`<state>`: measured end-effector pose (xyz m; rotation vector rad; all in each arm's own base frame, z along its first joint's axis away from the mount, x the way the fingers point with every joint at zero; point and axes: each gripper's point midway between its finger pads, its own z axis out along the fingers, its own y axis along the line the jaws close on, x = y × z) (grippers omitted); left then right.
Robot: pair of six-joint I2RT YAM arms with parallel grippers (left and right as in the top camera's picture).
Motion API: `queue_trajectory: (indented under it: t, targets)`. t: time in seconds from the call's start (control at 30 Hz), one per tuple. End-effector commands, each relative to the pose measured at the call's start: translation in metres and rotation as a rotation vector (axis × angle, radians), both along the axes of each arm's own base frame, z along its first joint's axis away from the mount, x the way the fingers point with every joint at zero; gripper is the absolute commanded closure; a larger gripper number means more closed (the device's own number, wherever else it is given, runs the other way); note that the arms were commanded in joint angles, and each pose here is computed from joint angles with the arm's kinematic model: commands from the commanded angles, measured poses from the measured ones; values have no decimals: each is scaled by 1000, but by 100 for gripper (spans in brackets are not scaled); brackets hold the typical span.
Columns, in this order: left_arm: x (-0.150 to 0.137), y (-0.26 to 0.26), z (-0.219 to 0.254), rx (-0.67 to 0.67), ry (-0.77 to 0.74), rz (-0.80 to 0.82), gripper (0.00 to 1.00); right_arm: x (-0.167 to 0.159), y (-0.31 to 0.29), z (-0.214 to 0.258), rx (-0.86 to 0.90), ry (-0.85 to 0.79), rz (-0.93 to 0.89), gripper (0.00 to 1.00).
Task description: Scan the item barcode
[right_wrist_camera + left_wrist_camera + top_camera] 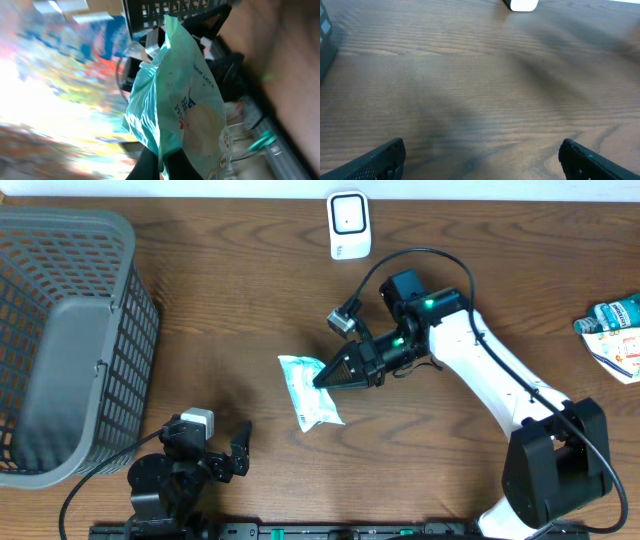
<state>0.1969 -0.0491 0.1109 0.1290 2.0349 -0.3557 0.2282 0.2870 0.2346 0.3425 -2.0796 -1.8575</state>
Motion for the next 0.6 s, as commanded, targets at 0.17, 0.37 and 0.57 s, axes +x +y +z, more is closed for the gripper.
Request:
queue_trajectory:
  t: [0.17, 0.37, 0.57]
  targets:
    - [0, -1, 3, 10, -16, -13, 2, 14, -46, 26, -28, 344, -169, 99]
    - [0, -1, 3, 10, -16, -13, 2, 19, -81, 16, -105, 318, -247, 99]
    - [0, -1, 3, 10, -16, -13, 2, 20, -98, -6, -212, 245, -244, 99]
